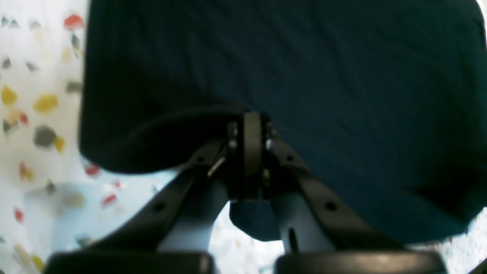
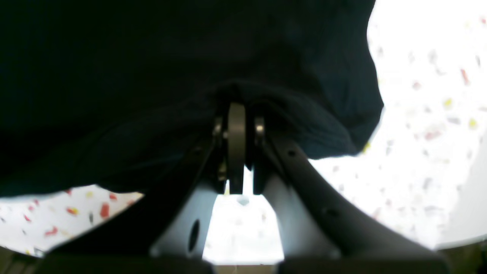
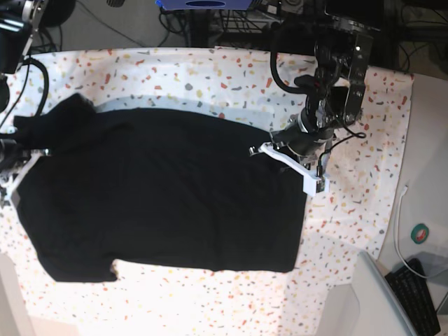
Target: Layout the t-shirt on the table in an organized manner, then fold the t-shirt properly
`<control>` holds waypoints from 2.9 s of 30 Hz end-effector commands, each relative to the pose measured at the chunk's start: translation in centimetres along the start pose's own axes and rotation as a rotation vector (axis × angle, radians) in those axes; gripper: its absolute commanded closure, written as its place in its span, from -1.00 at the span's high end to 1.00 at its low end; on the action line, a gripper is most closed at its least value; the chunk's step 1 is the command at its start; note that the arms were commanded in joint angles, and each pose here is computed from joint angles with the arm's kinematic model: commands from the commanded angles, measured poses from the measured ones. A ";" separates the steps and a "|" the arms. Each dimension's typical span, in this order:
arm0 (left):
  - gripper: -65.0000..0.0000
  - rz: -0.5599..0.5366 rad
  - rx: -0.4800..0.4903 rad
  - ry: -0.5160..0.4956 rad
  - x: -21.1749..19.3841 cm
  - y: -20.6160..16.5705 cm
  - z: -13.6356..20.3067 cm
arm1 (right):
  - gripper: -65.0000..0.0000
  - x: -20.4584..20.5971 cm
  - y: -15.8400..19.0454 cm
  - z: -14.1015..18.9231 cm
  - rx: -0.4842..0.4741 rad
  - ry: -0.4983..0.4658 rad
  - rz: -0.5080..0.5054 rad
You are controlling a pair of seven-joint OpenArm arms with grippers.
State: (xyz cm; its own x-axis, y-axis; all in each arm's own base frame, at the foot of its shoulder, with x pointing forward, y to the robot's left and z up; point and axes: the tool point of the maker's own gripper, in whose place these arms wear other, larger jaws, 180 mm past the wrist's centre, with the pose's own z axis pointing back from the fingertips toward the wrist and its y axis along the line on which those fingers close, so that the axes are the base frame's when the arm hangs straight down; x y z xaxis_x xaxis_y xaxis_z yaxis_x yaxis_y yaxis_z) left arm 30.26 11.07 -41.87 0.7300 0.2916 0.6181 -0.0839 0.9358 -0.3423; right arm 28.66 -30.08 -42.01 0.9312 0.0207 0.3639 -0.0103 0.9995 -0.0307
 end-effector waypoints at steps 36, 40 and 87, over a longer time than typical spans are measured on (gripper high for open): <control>-1.00 0.065 0.102 -0.001 3.6 4.1 -4.0 | -1.00 6.2 -3.2 -3.5 0.024 -0.091 -0.081; -1.00 0.066 0.100 -0.013 4.3 4.0 -4.0 | -1.00 6.2 -4.2 -3.8 -0.026 -0.105 -0.159; -1.00 0.241 0.115 -0.094 -2.3 5.4 -1.7 | 0.13 3.9 1.6 0.3 -0.040 -0.267 -0.006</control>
State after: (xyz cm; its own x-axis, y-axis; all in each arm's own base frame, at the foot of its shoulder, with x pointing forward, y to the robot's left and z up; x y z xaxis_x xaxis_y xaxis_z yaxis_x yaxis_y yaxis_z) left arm 27.73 15.15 -47.71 0.6465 0.5224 0.5560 -0.3517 0.8508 -0.3905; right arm 30.94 -27.59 -41.95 0.8310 0.0148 0.5560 0.0098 0.9991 -0.0412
